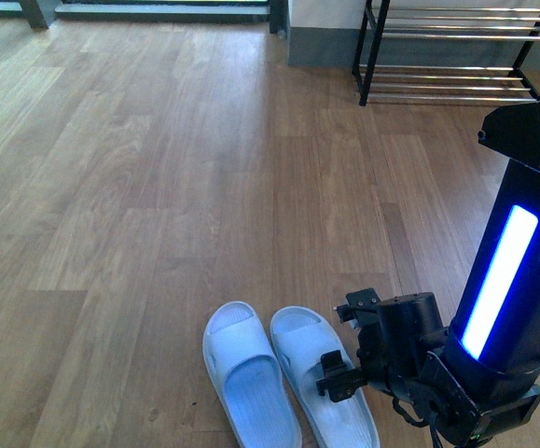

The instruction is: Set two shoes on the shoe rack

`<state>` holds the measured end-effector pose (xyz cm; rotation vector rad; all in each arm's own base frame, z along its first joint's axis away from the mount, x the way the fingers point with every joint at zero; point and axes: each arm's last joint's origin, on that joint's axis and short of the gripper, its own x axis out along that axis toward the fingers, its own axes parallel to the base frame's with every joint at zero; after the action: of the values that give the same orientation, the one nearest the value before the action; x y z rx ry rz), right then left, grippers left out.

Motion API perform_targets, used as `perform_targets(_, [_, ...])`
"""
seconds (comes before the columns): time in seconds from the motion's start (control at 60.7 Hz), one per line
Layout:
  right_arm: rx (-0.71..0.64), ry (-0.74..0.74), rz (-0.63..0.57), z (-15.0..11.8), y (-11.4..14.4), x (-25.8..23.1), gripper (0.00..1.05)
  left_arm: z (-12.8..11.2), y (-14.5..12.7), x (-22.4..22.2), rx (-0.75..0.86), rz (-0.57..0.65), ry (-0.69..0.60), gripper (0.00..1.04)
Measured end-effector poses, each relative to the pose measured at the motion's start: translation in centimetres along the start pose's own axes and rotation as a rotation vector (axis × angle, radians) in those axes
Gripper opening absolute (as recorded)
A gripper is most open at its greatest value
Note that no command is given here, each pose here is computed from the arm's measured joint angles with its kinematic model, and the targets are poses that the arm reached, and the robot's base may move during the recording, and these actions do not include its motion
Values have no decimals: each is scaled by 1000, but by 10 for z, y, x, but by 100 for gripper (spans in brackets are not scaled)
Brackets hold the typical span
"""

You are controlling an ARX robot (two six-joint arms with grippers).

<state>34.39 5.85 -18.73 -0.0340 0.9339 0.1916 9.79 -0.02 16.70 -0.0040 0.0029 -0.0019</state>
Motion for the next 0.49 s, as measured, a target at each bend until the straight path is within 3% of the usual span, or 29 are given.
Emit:
perform_targets(0.165, [38,-26,6,2,-2,0,35,0,0,0,0,0,0,95])
perform_targets(0.264, [74,-54,-6,4,-4,-6,13,0,0,0,0,0,0,95])
perform_targets(0.346, [101,-81,-12,8,-7,-16,1,0,0,0,0,0,0,95])
perform_targets(0.494, [159,-160,-54,23,-12,-43,2,0,0,0,0,0,0,95])
